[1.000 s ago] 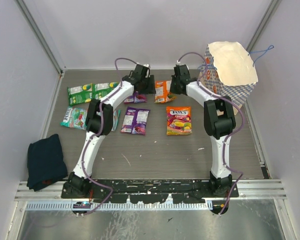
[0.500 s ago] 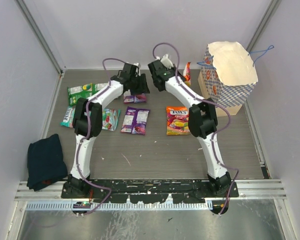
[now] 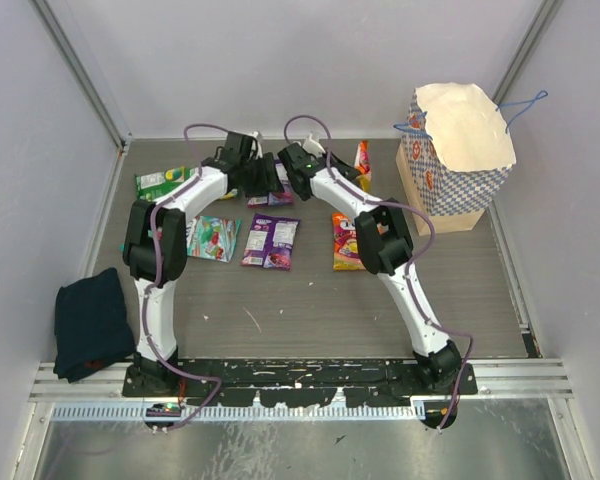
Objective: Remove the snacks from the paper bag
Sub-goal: Place the snack at the center of the board, then adjust the snack at the center of the board.
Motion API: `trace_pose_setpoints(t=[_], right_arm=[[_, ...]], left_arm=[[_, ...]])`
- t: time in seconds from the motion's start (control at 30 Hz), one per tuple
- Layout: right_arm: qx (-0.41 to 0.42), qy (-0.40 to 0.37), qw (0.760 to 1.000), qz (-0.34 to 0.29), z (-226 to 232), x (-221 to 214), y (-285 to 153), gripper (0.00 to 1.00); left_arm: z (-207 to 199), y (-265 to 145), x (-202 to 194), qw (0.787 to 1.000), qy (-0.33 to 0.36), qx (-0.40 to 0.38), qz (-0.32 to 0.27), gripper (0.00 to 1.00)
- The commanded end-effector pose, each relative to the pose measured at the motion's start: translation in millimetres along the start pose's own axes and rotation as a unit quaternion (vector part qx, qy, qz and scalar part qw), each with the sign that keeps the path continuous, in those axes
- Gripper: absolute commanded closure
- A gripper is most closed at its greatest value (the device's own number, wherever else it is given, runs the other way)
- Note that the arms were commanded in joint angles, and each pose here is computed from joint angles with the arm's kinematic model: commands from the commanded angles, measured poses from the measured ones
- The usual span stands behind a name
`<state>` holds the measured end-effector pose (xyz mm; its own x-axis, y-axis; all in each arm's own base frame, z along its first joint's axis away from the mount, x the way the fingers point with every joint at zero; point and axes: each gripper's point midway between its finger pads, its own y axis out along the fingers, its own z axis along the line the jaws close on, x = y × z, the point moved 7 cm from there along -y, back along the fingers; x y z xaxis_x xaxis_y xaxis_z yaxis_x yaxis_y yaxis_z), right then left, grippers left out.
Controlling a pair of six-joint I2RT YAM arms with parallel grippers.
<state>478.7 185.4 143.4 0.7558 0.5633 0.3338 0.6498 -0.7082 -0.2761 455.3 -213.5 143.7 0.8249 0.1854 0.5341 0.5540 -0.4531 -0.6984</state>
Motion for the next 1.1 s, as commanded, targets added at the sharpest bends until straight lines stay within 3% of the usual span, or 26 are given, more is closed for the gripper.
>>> trace_pose_setpoints(t=[0.0, 0.07, 0.1, 0.13, 0.17, 0.2, 0.23, 0.3, 0.4, 0.53, 0.73, 0.83, 0.93, 1.07], right_arm=[[0.019, 0.038, 0.998, -0.040, -2.7, 25.6, -22.9, 1.00], [0.055, 0.050, 0.996, -0.053, 5.3, 30.6, -30.8, 0.95], [0.077, 0.061, 0.993, -0.059, 6.8, 34.2, -34.7, 0.86], [0.105, 0.071, 0.990, -0.064, 9.6, 36.5, -38.1, 0.69], [0.136, 0.080, 0.985, -0.067, 12.2, 38.3, -41.3, 0.43], [0.159, 0.095, 0.980, -0.073, 8.8, 41.2, -45.5, 0.25], [0.178, 0.109, 0.975, -0.078, 6.6, 44.1, -48.8, 0.13], [0.221, 0.137, 0.961, -0.095, 1.1, 52.2, -57.0, 0.04], [0.280, 0.188, 0.933, -0.124, -17.5, 63.8, -72.0, 0.02], [0.373, 0.272, 0.871, -0.169, -47.0, 71.1, -85.2, 0.02], [0.508, 0.359, 0.768, -0.152, -58.0, 63.4, -52.9, 0.19], [0.515, 0.358, 0.769, -0.122, -36.7, 57.4, -28.7, 0.24], [0.506, 0.327, 0.793, -0.088, -8.1, 50.4, -11.2, 0.24], [0.505, 0.300, 0.807, -0.062, 20.4, 40.7, -0.3, 0.16]], left_arm=[[-20.7, -41.0, 30.8, 0.997, 0.012, -0.044, -0.065, 0.45], [-14.9, -45.4, 29.7, 0.997, 0.010, -0.038, -0.065, 0.45], [-12.7, -48.2, 29.9, 0.997, 0.009, -0.037, -0.065, 0.44], [-10.6, -50.6, 29.8, 0.997, 0.009, -0.035, -0.065, 0.44], [-8.9, -53.3, 29.8, 0.997, 0.010, -0.034, -0.065, 0.43], [-6.7, -56.0, 30.2, 0.997, 0.011, -0.031, -0.064, 0.43], [-4.2, -57.8, 30.0, 0.998, 0.012, -0.028, -0.062, 0.42], [-1.2, -62.4, 30.5, 0.998, 0.014, -0.022, -0.061, 0.42], [2.8, -68.5, 30.7, 0.998, 0.017, -0.011, -0.061, 0.41], [4.5, -73.5, 29.8, 0.998, 0.022, -0.002, -0.061, 0.41], [9.2, -80.9, 28.4, 0.997, 0.031, 0.024, -0.061, 0.41], [12.3, -86.2, 27.4, 0.996, 0.037, 0.040, -0.065, 0.41], [19.2, -87.3, 25.7, 0.995, 0.044, 0.066, -0.066, 0.40], [30.3, -81.9, 21.4, 0.992, 0.052, 0.101, -0.052, 0.39]])
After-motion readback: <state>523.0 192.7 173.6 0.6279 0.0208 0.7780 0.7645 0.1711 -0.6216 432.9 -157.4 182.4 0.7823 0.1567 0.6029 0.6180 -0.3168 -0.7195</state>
